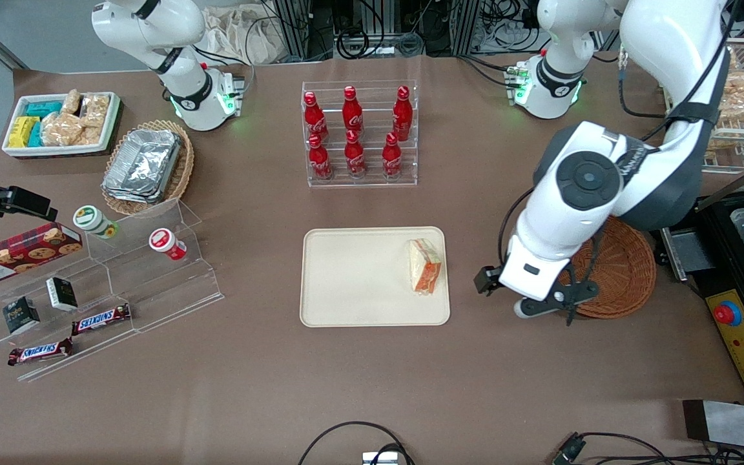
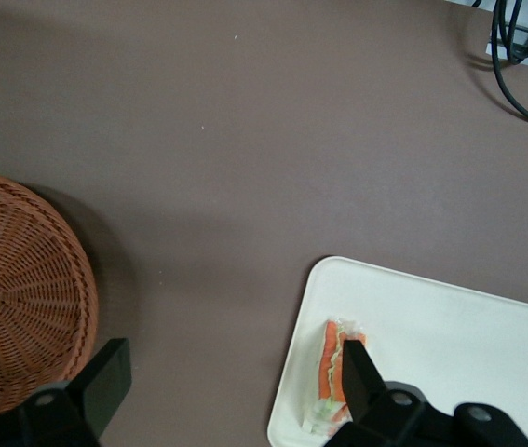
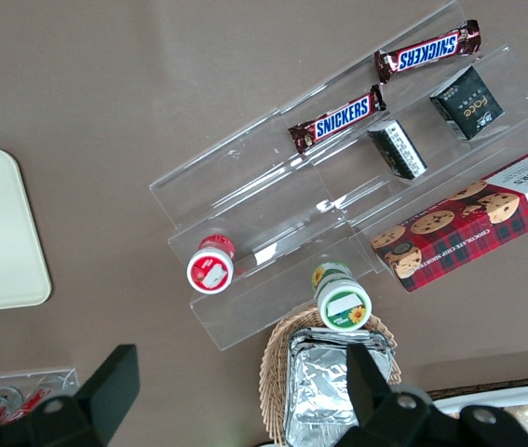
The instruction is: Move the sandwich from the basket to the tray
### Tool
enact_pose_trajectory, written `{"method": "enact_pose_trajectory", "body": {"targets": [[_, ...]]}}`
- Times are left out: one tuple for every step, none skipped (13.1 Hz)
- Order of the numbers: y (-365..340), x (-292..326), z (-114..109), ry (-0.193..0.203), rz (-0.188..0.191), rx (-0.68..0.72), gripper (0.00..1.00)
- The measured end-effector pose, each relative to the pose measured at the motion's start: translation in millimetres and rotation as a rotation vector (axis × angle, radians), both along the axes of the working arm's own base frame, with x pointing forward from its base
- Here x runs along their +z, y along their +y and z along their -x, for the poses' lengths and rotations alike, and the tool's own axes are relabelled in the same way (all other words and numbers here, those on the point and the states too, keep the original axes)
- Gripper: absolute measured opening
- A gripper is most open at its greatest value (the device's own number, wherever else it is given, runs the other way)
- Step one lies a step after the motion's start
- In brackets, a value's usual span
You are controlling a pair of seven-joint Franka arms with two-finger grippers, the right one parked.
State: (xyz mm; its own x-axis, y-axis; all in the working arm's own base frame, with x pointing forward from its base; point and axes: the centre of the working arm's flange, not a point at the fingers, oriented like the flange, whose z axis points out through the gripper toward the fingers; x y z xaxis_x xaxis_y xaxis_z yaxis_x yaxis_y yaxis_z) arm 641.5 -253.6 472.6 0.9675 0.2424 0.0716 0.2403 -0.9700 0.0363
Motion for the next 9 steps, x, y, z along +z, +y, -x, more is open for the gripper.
{"method": "enact_pose_trajectory", "body": {"targets": [[14,8,-1,0.006,0.002,-0.015,1.0],[29,18,-2,0.014,0.003,-0.03,1.0],[43,29,-1,0.018,0.01,-0.043,1.0],[57,39,0,0.022,0.021,-0.055,1.0],[72,48,2,0.028,0.027,-0.073,1.0],[88,53,4,0.03,0.025,-0.096,1.0],[103,58,8,0.034,0.019,-0.119,1.0],[116,62,12,0.044,0.007,-0.138,1.0],[126,67,16,0.052,-0.004,-0.154,1.0]]}}
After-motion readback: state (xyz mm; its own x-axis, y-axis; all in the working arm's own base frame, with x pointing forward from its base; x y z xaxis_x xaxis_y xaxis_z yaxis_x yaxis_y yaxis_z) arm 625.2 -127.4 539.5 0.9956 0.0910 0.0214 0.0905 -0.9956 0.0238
